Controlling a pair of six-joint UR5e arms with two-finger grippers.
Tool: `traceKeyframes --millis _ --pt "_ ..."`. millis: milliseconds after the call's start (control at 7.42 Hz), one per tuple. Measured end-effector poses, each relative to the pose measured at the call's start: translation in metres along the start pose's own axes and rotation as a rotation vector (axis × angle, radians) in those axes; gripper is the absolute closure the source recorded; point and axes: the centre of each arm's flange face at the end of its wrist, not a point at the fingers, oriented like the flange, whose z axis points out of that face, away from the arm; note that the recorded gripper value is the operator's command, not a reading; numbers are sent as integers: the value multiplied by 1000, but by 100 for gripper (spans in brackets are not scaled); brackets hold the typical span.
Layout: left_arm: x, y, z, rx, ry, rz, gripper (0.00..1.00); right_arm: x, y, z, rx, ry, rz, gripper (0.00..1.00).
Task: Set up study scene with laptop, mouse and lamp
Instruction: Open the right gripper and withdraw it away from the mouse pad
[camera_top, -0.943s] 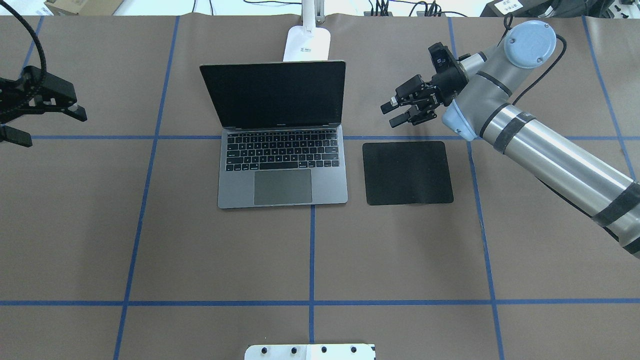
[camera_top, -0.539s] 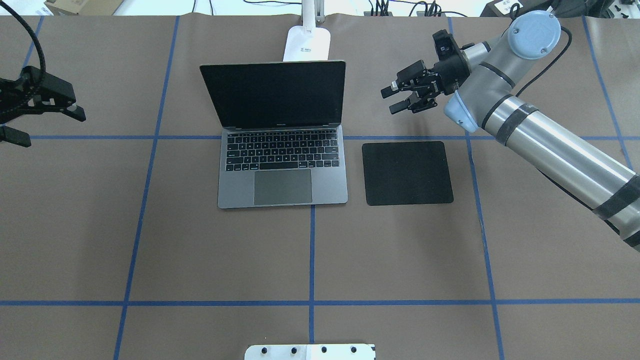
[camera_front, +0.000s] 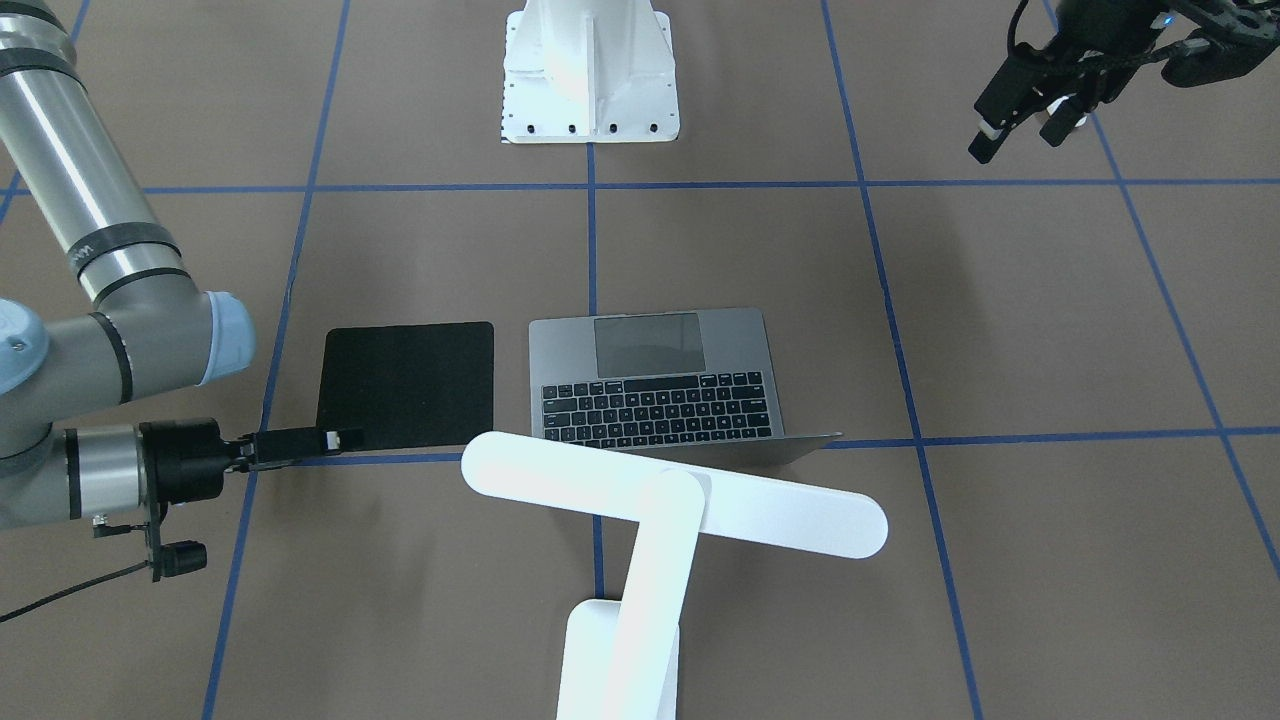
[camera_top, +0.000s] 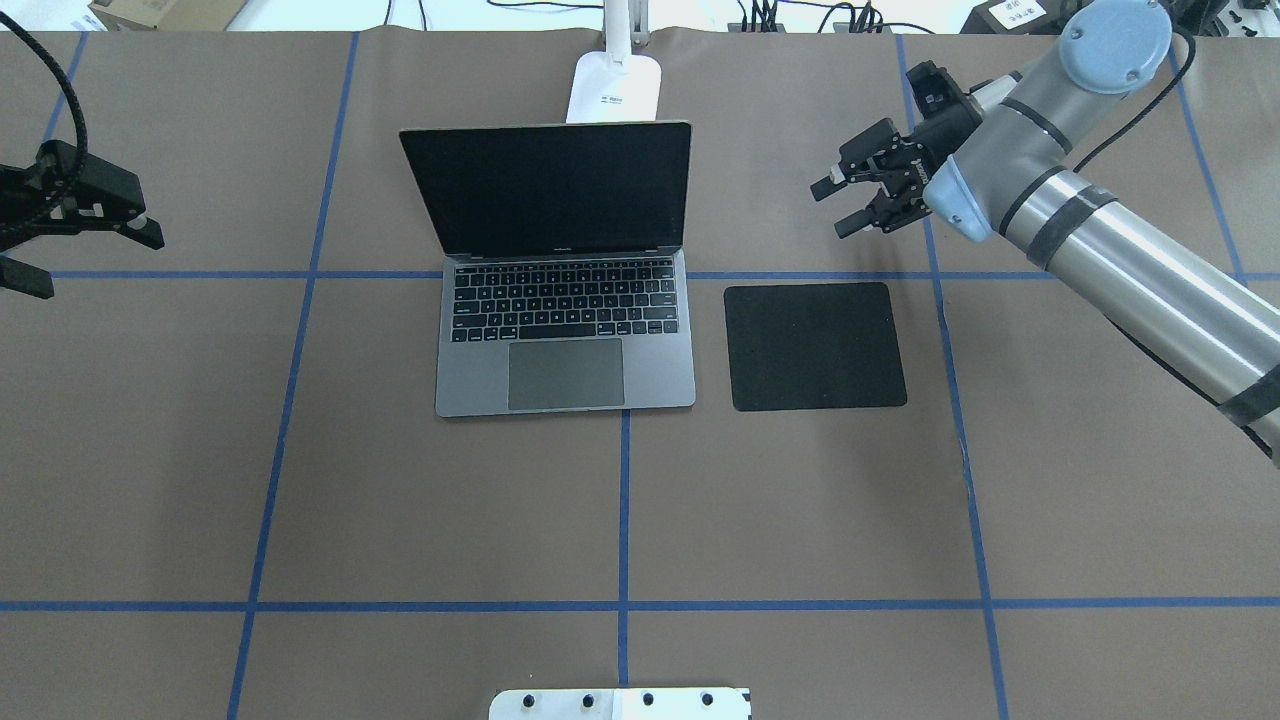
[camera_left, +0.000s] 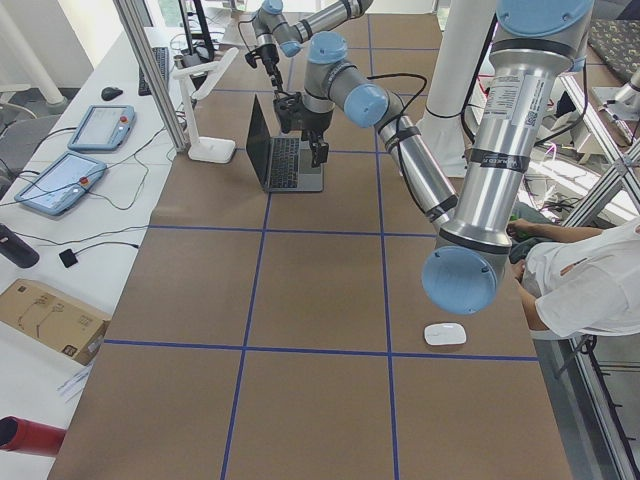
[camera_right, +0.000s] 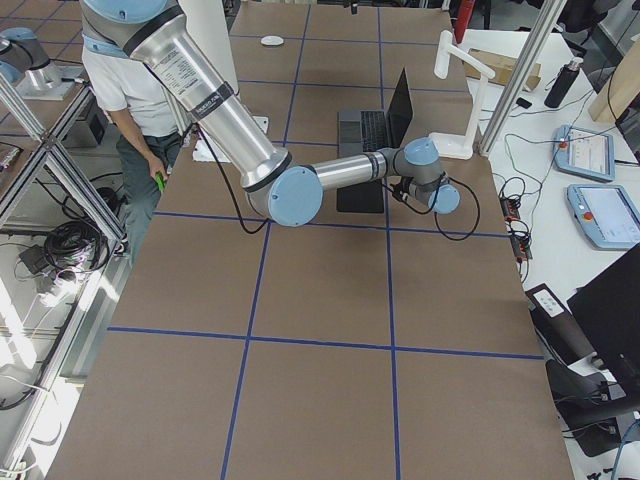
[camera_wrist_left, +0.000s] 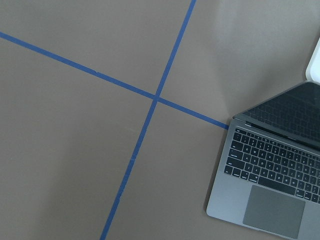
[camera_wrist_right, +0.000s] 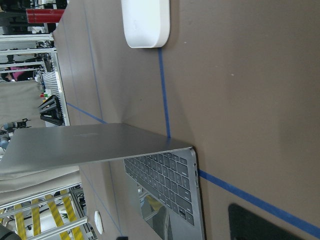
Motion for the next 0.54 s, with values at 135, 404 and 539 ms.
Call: traceKeyframes --millis 135,404,539 --pt "-13 1 5 -8 -20 46 0 17 12 -22 -55 74 68 15" --pt "-41 1 18 -32 -69 165 0 40 36 -78 -150 226 127 16" --pt "-56 1 25 -49 -93 231 0 49 46 -110 -186 295 135 16"
